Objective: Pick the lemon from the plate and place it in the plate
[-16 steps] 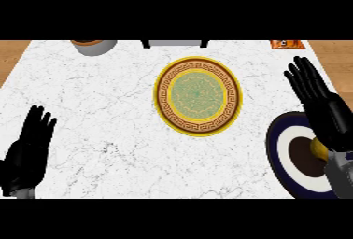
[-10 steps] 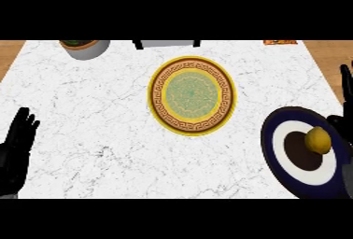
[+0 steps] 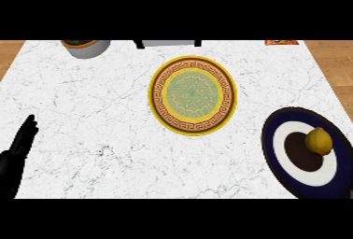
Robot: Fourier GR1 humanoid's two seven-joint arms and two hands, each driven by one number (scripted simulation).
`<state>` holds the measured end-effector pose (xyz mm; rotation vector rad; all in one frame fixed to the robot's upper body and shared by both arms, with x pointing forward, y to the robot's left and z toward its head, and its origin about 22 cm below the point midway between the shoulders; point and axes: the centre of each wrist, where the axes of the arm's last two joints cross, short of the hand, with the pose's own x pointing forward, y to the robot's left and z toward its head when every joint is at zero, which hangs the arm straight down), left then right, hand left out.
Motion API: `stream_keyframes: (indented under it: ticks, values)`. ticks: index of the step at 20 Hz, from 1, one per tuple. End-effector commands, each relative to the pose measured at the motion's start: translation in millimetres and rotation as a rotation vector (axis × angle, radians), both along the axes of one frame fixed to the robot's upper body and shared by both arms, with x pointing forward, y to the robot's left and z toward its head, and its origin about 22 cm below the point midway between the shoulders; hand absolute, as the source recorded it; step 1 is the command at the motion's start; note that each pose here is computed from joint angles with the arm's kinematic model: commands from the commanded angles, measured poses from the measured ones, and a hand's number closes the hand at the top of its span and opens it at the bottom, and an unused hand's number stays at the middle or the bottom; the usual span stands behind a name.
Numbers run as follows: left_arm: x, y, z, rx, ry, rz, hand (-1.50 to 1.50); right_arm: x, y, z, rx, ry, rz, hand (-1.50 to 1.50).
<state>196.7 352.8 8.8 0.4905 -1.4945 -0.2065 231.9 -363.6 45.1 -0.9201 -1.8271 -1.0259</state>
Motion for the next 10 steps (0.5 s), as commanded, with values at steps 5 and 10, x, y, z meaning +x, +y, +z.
stream_keyframes:
  ticks: [5,10]
  values:
    - [10.9,-25.2,-16.1,0.04,-0.015,-0.065,0.0,-62.6,37.7,1.7,-0.037,0.127,-0.016,-1.5]
    - [18.9,-11.7,-4.2,0.043,-0.012,-0.072,0.0,-88.4,28.5,-9.3,-0.008,0.445,0.07,-1.5]
